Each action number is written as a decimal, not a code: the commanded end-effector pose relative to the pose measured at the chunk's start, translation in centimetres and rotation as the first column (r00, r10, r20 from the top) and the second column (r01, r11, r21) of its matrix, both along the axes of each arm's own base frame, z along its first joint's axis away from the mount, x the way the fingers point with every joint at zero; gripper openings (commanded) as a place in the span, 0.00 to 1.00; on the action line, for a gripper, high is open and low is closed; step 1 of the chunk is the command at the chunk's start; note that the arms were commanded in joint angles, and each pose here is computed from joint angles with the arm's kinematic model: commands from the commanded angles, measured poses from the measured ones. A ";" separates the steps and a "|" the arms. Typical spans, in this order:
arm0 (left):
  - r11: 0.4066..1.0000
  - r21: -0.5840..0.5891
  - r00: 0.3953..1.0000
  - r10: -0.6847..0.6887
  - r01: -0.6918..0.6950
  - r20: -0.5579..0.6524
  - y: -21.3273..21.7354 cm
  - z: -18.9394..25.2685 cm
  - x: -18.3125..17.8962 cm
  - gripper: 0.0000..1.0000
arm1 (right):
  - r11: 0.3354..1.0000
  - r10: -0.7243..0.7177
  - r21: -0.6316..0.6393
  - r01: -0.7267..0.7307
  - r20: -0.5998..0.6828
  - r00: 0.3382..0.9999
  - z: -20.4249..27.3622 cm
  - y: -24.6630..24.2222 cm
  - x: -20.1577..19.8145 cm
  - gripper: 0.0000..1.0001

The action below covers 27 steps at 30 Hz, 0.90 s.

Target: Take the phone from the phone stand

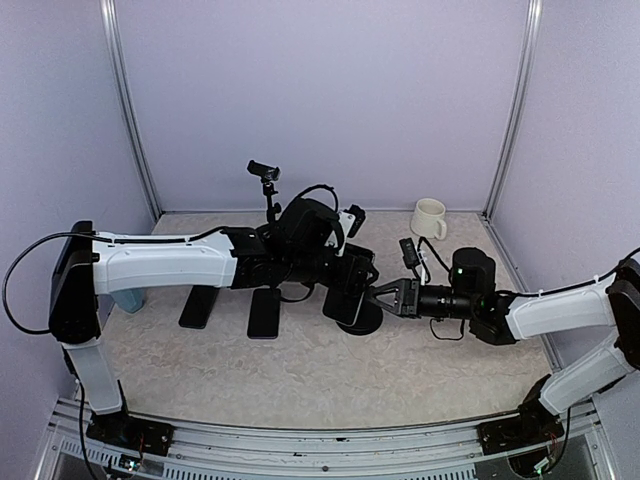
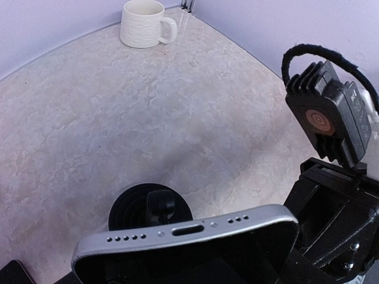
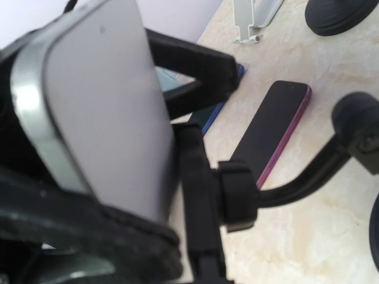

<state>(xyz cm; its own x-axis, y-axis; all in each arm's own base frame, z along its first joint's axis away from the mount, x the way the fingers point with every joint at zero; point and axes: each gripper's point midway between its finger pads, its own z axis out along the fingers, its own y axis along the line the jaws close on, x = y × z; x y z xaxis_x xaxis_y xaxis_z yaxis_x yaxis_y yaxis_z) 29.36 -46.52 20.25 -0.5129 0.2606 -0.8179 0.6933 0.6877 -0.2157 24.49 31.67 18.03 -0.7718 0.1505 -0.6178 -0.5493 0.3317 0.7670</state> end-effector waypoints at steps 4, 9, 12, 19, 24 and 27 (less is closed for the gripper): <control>0.979 -0.188 0.995 -0.069 0.083 0.077 -1.5 6.5 -1.8 0.39 | 1.000 -0.021 -0.019 0.021 -0.005 1.000 -0.1 0.0 0.9 0.00; 0.944 -0.289 0.985 -0.137 0.162 0.103 -1.6 9.4 -3.7 0.39 | 0.999 -0.028 -0.018 0.028 0.001 1.000 -0.1 0.0 1.1 0.00; 0.928 -0.320 0.981 -0.161 0.189 0.111 -1.5 10.4 -4.3 0.39 | 0.999 -0.030 -0.017 0.030 0.001 1.000 0.0 0.0 1.1 0.00; 0.900 -0.360 0.969 -0.210 0.245 0.132 -1.3 11.9 -5.7 0.39 | 0.999 -0.036 -0.024 0.037 0.016 0.999 0.1 -0.1 1.2 0.00; 0.891 -0.387 0.967 -0.175 0.236 0.186 0.7 14.4 -6.3 0.39 | 0.999 -0.048 -0.018 0.049 0.063 0.997 1.4 0.1 2.3 0.00; 0.912 -0.376 0.974 -0.092 0.165 0.206 2.9 15.2 -5.4 0.39 | 0.998 -0.058 -0.009 0.059 0.089 0.994 2.3 0.1 3.4 0.00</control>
<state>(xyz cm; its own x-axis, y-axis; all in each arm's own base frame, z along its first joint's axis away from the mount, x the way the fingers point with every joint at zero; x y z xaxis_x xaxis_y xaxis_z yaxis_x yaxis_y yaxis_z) 23.72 -46.19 29.51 -0.4225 0.0910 -0.9018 0.8231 0.4550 -0.3397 25.49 31.93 18.53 -0.7548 0.1458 -0.6396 -0.5649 0.3512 0.7467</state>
